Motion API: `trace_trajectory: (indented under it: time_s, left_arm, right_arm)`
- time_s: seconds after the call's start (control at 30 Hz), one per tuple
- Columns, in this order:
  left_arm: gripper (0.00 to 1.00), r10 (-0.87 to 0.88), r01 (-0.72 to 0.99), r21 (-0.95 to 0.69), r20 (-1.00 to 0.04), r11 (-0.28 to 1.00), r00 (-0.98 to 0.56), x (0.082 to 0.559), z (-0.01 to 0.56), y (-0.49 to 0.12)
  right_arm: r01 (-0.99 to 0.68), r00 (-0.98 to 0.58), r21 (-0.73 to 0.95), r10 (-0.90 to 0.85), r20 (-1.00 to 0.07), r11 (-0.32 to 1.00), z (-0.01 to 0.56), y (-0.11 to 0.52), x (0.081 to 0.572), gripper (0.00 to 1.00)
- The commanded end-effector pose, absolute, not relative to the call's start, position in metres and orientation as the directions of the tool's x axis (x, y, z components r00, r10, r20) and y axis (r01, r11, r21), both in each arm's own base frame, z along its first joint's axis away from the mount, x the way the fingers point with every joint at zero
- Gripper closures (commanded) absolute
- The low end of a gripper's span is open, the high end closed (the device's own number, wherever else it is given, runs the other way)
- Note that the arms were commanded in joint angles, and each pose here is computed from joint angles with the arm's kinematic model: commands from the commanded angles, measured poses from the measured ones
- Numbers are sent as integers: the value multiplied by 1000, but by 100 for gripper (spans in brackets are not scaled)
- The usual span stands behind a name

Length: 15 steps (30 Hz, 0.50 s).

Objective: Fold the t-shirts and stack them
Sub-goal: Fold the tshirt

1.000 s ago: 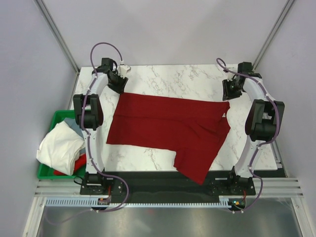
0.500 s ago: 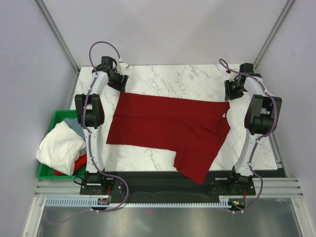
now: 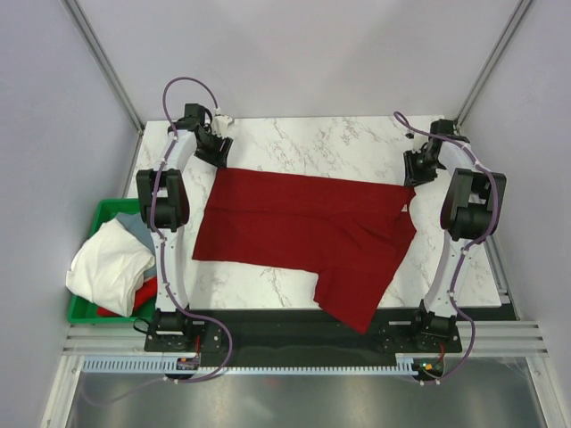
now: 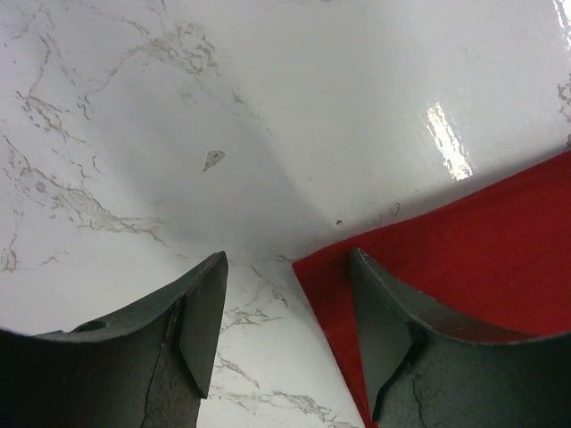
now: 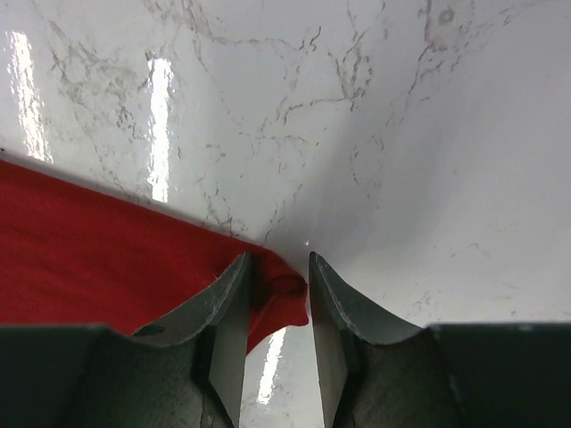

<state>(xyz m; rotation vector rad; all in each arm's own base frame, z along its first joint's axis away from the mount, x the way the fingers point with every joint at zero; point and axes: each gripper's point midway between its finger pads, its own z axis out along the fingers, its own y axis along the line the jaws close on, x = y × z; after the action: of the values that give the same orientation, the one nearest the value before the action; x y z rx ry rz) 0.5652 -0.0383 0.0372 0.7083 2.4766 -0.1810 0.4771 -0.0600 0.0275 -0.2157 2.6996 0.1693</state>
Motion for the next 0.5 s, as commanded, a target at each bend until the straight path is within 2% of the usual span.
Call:
trace_trajectory:
  time_s: [0.0, 0.3, 0.47]
  left_arm:
    - [36, 430, 500, 35, -564, 865, -705, 574, 47, -35]
    - [36, 439, 501, 54, -567, 864, -697, 574, 54, -33]
    - [36, 439, 501, 49, -559, 864, -703, 573, 48, -33]
  right_arm:
    - [-192, -910, 119, -131, -393, 974, 17, -57, 469, 60]
    - [-156, -896, 144, -79, -437, 977, 34, -74, 475, 60]
    - [-167, -908, 189, -77, -411, 968, 26, -70, 464, 61]
